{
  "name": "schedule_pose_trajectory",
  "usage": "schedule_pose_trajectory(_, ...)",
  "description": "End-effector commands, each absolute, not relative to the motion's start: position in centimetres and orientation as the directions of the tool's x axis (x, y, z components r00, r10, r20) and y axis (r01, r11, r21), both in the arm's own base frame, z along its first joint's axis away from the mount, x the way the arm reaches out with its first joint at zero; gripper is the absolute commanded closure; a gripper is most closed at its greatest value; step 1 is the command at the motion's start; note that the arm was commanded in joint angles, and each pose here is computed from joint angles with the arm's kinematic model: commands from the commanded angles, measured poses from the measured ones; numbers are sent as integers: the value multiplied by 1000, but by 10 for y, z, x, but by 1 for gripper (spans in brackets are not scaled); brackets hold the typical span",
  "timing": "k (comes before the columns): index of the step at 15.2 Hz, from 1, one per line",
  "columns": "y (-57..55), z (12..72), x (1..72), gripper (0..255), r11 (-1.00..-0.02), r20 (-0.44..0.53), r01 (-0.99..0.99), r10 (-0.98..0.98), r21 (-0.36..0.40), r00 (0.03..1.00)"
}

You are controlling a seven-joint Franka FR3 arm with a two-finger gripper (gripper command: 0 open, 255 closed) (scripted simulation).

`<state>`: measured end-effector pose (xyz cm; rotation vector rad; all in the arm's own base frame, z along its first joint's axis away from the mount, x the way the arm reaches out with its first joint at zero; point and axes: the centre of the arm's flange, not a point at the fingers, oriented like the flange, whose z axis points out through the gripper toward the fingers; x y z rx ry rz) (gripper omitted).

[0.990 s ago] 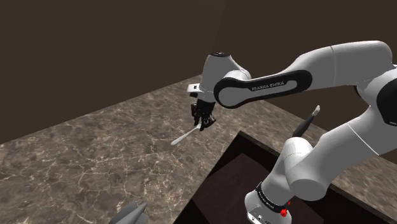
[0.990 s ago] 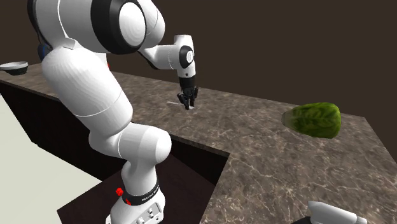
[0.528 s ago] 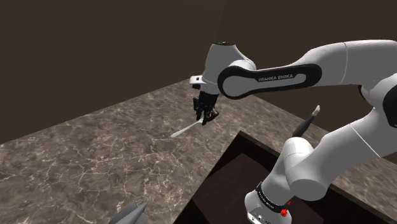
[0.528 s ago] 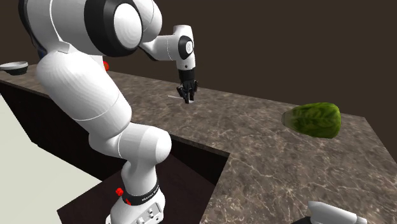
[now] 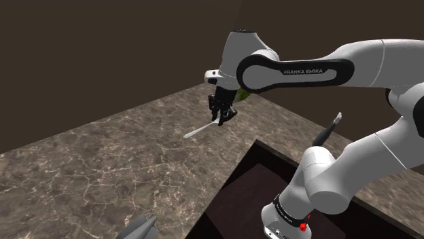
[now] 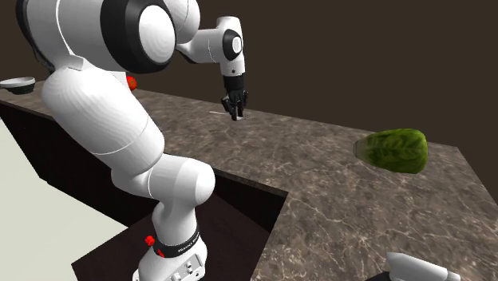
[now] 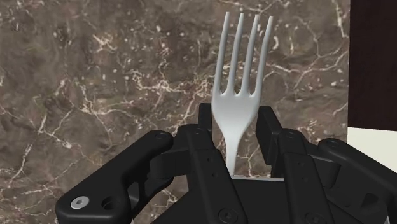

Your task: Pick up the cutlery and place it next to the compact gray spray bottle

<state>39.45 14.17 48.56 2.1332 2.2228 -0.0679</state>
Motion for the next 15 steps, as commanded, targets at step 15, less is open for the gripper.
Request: schedule_pose_trajectory(15, 141, 571, 394, 255, 41, -74, 999, 996, 9, -41)
